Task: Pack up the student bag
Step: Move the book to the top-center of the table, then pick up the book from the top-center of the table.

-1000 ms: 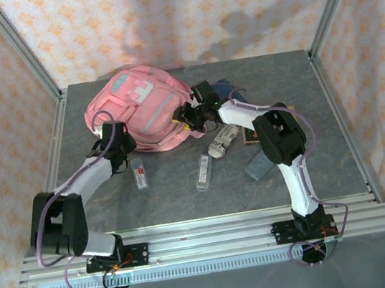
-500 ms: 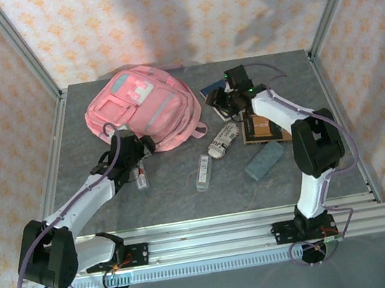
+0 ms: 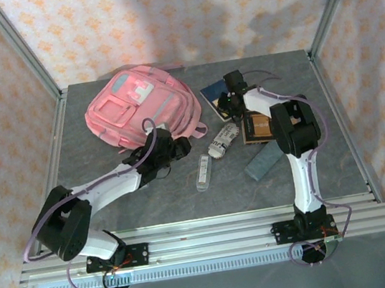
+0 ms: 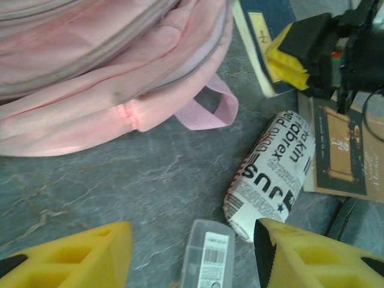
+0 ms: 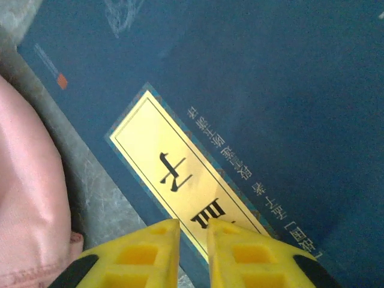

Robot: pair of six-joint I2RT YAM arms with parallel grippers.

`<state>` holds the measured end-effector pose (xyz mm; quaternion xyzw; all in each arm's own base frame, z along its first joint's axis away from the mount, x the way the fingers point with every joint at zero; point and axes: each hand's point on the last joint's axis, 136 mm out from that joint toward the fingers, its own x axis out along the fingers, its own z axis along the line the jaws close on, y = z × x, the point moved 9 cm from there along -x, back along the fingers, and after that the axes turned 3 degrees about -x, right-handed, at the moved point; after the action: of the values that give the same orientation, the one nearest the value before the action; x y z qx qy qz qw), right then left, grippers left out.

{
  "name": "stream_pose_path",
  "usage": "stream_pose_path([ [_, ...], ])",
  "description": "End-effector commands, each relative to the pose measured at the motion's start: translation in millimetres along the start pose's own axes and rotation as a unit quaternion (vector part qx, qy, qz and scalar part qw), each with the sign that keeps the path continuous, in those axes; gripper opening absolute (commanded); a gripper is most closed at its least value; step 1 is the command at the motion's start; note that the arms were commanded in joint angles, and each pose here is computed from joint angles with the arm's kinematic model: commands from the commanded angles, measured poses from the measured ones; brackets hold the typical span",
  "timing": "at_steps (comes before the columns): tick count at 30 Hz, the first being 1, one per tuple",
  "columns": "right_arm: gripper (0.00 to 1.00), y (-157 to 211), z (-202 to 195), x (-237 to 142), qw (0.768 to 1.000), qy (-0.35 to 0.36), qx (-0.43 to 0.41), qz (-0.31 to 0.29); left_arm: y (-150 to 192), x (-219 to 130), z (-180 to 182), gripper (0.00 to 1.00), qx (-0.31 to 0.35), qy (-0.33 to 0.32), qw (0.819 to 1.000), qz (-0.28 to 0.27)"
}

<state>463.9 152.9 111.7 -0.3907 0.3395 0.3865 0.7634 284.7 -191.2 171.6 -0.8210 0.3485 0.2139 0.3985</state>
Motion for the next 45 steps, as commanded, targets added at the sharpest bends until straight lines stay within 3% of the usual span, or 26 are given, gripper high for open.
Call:
stream_pose_path([
  [1, 0.19, 24, 7, 2, 0.999, -0.020, -0.002, 0.031, -11, 9, -24, 0.56, -0.005, 0.041, 0.999, -0.009],
  [5, 0.19, 53, 20, 1, 0.995, -0.075, 0.010, 0.063, -12, 27, -35, 0.56, -0.004, 0.050, 0.999, 0.003],
  [8, 0.25, 56, 32, -6, 0.992, -0.107, 0.009, 0.071, -14, 40, -44, 0.56, -0.002, 0.054, 0.998, 0.013],
  [14, 0.43, 14, 32, -48, 0.995, -0.102, 0.006, 0.003, -15, 69, -53, 0.56, -0.004, 0.028, 0.999, 0.033],
  [22, 0.47, -30, -21, -63, 0.997, -0.024, 0.036, -0.058, -11, 117, -61, 0.55, -0.003, -0.022, 0.998, 0.062],
  [28, 0.47, -42, -45, -41, 0.998, -0.028, 0.048, -0.041, -11, 150, -58, 0.52, 0.008, -0.092, 0.993, 0.068],
  [39, 0.43, -37, -50, 3, 0.998, -0.062, 0.022, 0.022, -2, 183, -50, 0.28, 0.028, -0.119, 0.988, 0.091],
  [45, 0.39, -20, -38, 0, 0.986, -0.154, -0.004, 0.060, 5, 192, -46, 0.12, 0.035, -0.112, 0.988, 0.105],
])
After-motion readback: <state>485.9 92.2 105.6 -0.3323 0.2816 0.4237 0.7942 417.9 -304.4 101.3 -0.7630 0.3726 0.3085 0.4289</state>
